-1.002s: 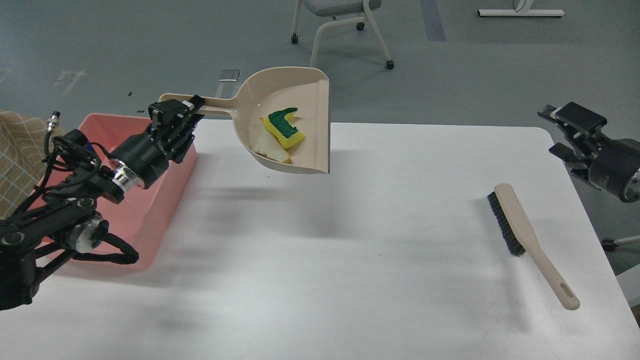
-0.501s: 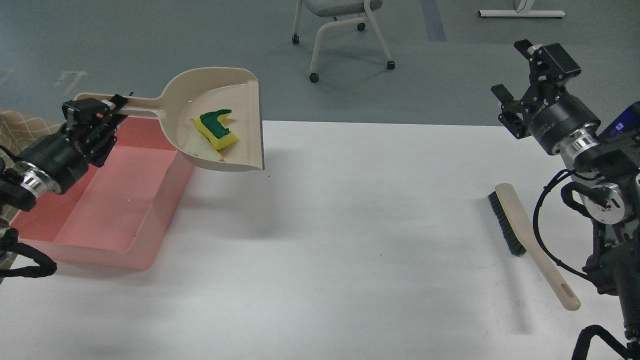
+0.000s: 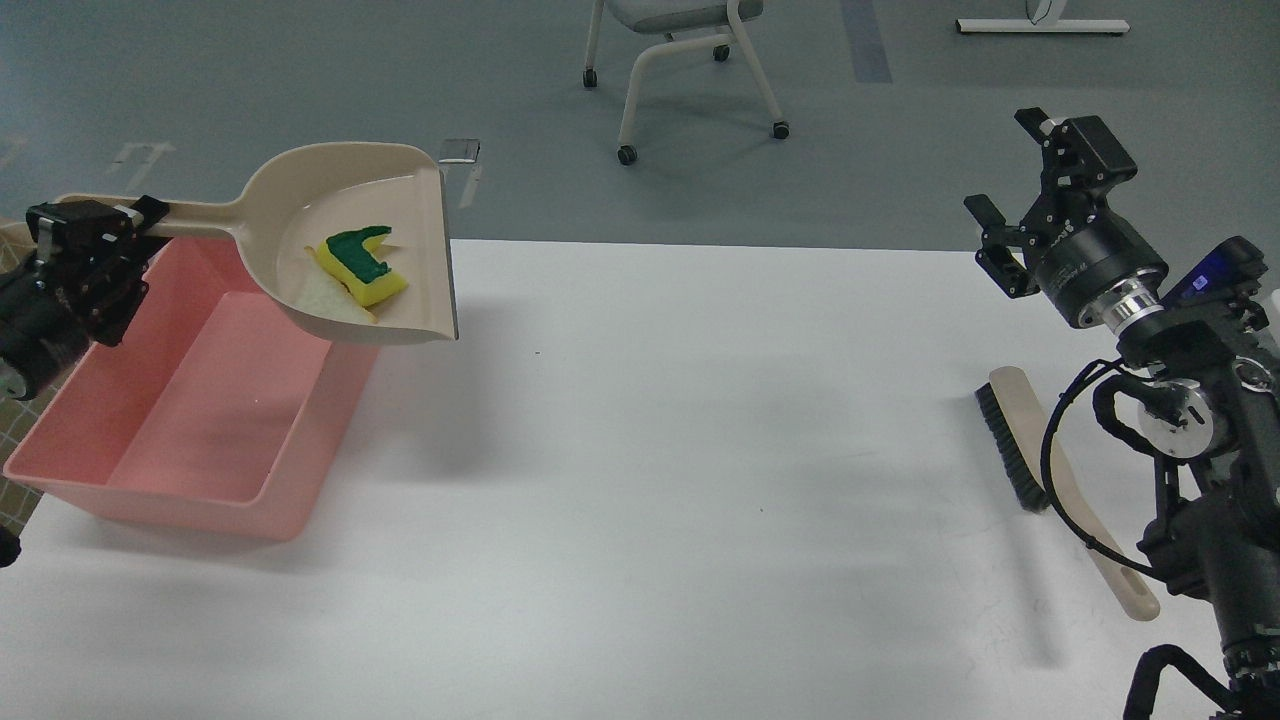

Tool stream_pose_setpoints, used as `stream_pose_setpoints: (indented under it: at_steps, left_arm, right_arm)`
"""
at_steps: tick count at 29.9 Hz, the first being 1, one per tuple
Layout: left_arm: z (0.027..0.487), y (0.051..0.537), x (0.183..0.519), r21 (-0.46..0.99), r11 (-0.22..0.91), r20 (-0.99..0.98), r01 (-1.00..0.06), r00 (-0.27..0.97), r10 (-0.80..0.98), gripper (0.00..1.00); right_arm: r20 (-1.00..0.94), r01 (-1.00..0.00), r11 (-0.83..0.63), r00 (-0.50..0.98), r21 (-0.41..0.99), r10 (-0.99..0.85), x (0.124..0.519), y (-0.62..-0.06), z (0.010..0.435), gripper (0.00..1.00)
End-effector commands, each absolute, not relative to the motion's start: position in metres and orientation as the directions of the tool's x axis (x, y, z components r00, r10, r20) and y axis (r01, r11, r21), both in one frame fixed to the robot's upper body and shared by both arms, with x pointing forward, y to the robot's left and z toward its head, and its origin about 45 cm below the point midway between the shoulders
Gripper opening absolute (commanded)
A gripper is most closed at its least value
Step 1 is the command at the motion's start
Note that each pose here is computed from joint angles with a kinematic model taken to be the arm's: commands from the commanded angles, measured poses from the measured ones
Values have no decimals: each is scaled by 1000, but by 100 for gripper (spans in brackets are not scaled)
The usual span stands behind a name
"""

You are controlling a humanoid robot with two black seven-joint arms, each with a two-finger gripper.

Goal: Sweep and dump garbage into bin
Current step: 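Tilt the dustpan with the left gripper to dump contents into bin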

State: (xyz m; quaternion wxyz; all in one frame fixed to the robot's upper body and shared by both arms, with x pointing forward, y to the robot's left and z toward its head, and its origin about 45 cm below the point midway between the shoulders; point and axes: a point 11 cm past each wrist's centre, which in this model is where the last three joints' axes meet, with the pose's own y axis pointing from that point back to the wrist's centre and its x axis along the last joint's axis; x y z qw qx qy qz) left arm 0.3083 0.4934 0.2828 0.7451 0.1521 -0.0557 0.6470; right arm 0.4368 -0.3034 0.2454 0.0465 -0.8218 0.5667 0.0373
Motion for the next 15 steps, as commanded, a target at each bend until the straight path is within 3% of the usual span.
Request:
stream_pose_setpoints:
  at_steps: [1, 11, 15]
  left_arm:
    - [298, 506, 304, 158, 103, 285, -982, 145, 948, 18]
    - [324, 588, 275, 244, 4, 367, -970, 96, 925, 18]
    - [334, 602, 266, 285, 25, 370, -958, 134, 919, 18]
  right_arm:
    - [-119, -936, -351, 352, -26, -928, 435, -305, 241, 99]
    - [-125, -937, -348, 347, -14, -930, 432, -306, 235, 99]
    - [-126, -937, -348, 347, -16, -929, 432, -306, 236, 99]
